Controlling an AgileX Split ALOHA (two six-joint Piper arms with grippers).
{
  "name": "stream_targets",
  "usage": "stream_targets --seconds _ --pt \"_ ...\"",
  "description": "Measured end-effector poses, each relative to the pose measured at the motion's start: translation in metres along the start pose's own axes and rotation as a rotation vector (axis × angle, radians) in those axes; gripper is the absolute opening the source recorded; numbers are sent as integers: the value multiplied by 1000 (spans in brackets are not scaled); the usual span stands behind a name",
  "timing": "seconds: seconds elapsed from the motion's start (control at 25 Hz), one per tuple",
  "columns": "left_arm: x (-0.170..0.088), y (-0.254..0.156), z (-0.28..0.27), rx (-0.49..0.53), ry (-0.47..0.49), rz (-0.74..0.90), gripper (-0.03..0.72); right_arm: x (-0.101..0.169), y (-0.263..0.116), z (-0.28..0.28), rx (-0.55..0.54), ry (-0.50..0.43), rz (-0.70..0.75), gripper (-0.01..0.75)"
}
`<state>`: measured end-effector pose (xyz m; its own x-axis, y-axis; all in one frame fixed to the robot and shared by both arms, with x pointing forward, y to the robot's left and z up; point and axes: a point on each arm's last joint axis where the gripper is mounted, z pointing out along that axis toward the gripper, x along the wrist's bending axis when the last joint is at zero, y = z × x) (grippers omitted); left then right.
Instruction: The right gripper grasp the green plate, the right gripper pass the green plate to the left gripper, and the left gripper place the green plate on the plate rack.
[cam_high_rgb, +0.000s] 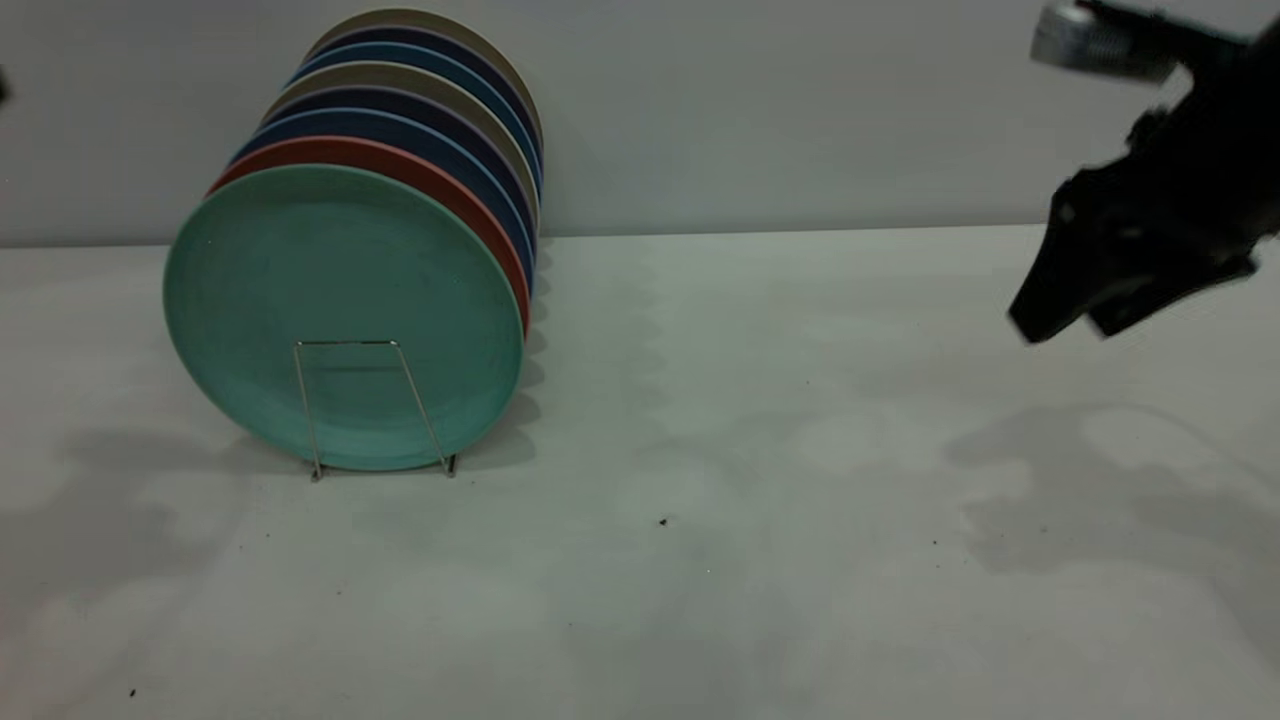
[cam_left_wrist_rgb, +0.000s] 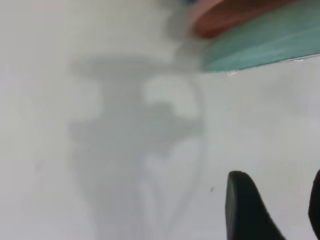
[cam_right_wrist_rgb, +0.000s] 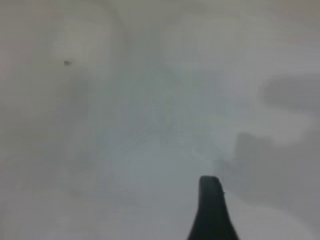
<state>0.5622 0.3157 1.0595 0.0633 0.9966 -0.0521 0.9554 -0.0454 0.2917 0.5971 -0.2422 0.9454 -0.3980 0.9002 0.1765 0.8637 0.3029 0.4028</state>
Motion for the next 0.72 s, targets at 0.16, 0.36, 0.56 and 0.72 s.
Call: stream_targets --seconds 0.16,0.36,0.56,0.72 --pt "4 -11 -20 20 70 -54 331 10 -9 -44 113 -182 21 574" --pt "-3 -42 -51 -29 74 -74 331 16 -35 -110 250 -379 198 574" --pt "-11 -88 -69 -67 61 -82 331 33 -53 -171 170 -430 231 574" --pt "-18 -126 -83 -151 45 -86 331 55 -78 -208 46 -373 220 574"
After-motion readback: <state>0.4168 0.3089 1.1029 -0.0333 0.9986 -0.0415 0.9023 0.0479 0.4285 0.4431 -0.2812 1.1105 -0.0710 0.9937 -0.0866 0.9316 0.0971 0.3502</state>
